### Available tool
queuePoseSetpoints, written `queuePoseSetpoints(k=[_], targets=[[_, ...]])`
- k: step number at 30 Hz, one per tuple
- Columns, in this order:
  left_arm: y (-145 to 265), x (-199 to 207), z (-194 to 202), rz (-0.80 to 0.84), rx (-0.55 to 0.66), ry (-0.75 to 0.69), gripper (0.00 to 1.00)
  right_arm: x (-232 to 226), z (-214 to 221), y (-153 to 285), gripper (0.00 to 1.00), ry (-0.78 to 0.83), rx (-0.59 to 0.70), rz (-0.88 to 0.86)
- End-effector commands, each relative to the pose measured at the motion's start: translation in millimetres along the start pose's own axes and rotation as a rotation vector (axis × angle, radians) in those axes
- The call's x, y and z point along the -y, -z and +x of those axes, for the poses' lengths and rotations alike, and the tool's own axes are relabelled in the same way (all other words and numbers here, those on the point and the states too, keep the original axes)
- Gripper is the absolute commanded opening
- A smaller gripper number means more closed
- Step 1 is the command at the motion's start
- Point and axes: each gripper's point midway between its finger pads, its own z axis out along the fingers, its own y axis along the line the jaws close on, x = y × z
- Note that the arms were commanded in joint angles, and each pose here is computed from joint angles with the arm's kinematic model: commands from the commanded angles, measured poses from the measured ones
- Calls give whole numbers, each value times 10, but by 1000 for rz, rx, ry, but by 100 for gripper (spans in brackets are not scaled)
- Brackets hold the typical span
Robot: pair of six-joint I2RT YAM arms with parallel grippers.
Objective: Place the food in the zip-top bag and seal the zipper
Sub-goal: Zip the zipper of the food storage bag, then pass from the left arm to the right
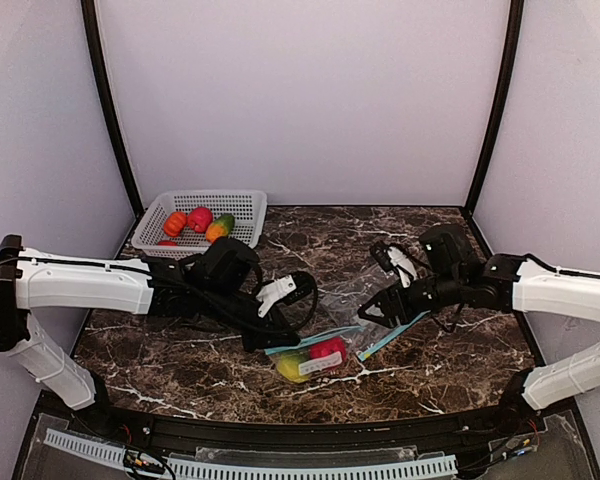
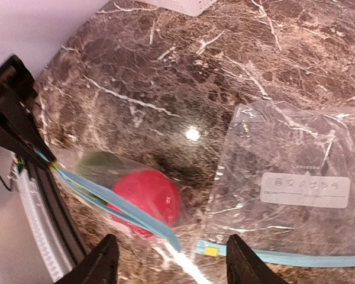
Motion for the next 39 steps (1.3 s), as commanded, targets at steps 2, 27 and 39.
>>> queuePoseSetpoints(k=[2,27,39], targets=[[81,206,-57,110,29,0,1,-636,-302,287,72,164,82,-257],[393,576,-444,350,129,34,1,-1384,30,-94,75,272,-70,-545],[427,584,-512,377,140,38,1,-1380,148,-186,52,277,-112,-554]])
